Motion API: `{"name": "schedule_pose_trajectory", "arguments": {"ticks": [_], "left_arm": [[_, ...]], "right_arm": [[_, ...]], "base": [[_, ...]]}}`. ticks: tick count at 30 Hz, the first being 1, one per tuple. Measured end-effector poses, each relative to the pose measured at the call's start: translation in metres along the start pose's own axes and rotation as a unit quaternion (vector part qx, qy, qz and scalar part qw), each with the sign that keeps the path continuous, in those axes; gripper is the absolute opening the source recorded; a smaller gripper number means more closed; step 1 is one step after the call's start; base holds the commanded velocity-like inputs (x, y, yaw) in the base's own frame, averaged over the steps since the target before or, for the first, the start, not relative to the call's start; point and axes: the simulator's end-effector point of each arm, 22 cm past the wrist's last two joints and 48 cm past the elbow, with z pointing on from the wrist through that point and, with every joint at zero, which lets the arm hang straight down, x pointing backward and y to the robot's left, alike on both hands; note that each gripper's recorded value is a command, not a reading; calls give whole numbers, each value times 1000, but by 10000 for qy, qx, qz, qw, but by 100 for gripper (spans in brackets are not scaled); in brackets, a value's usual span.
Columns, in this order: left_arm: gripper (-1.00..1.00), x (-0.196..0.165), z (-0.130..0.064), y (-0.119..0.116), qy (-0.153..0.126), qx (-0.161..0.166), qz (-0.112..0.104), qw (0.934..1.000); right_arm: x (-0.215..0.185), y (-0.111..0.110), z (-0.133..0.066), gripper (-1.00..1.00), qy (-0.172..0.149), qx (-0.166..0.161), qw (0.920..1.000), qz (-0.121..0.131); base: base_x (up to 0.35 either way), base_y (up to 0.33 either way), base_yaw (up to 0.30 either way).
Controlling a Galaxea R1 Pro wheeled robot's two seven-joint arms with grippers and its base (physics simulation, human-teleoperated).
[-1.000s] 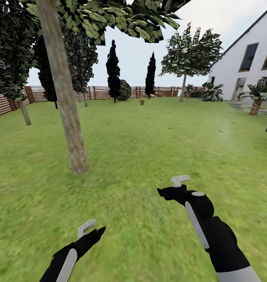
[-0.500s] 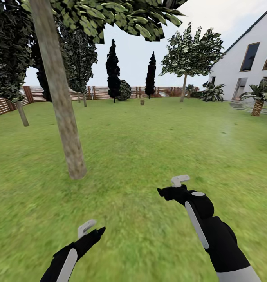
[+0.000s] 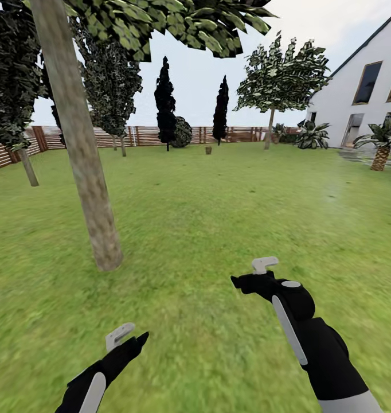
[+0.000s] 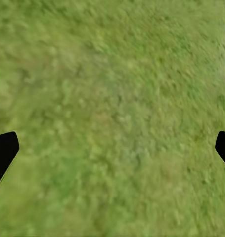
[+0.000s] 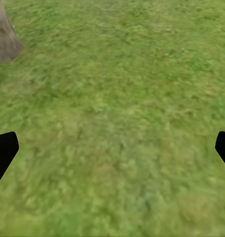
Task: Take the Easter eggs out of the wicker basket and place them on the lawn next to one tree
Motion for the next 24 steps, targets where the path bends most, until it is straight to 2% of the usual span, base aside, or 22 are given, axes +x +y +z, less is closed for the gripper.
{"name": "schedule_pose_trajectory", "arguments": {"ticks": [3,5,9,12,20,24], "left_arm": [[100,0,-1,10,-2,-222,14,9998],[100,1,-2,23,-1,-522,12,9986],[100,2,-4,35,8,-802,3,9968],[100,3,-4,38,20,-878,4,9961],[100,20,1,10,214,-708,434,9963],[100,18,1,14,211,-743,542,9955]], "right_arm": [[0,0,0,100,-5,3,10000,-2],[0,0,0,100,-5,4,10000,-3],[0,0,-1,100,-2,2,10000,-4],[2,1,-1,100,9,-2,10000,-1],[5,1,-1,100,25,-2,10000,8],[5,1,-1,100,23,-1,10000,9]], "base": [[334,0,0],[334,0,0],[334,0,0],[334,0,0],[333,0,0],[334,0,0]]}}
